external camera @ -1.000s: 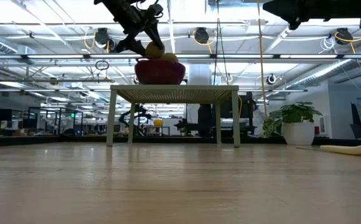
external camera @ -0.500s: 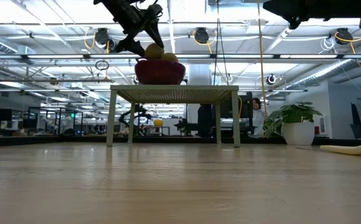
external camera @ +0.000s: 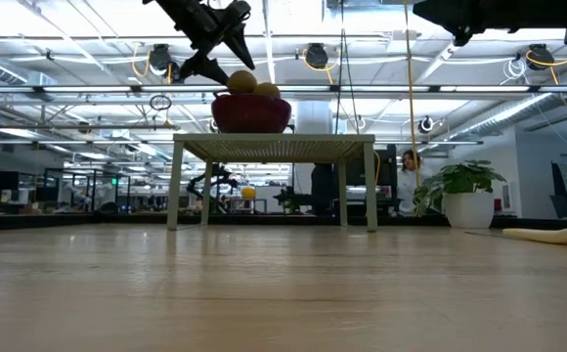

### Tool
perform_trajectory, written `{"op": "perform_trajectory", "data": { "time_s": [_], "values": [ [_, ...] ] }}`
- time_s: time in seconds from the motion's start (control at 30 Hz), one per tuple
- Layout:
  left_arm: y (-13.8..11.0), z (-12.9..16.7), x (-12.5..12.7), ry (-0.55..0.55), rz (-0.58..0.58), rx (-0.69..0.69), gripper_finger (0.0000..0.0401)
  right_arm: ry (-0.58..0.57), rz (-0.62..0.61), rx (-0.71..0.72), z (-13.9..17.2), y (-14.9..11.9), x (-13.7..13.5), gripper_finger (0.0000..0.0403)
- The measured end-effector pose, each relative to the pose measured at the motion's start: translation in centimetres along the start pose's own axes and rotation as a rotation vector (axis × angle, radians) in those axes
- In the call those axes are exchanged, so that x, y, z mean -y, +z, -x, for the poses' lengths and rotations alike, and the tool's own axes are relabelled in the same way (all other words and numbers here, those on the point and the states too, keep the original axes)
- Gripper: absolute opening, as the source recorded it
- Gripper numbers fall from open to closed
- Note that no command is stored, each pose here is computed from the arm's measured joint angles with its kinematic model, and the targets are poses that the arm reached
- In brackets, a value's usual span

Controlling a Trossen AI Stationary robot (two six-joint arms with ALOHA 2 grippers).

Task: Pick & Place Fruit
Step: Put the kiwi into the violet strainer bowl on the shelf, then put the yellow table knife on the shelf

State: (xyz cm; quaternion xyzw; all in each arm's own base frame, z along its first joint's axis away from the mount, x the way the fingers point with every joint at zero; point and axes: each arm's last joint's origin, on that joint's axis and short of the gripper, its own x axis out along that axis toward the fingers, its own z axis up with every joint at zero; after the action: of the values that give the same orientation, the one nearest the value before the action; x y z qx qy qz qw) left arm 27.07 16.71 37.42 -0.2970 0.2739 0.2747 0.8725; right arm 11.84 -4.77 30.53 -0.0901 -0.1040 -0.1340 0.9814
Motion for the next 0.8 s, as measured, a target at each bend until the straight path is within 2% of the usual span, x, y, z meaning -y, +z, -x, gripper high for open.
{"op": "perform_trajectory", "data": {
  "time_s": [0.8],
  "values": [
    [0.31,0.08,-0.6,0.013,-0.024,0.011,0.0283,-0.001,0.001,0.004,0.0,0.04,0.01,0.0]
  ]
}}
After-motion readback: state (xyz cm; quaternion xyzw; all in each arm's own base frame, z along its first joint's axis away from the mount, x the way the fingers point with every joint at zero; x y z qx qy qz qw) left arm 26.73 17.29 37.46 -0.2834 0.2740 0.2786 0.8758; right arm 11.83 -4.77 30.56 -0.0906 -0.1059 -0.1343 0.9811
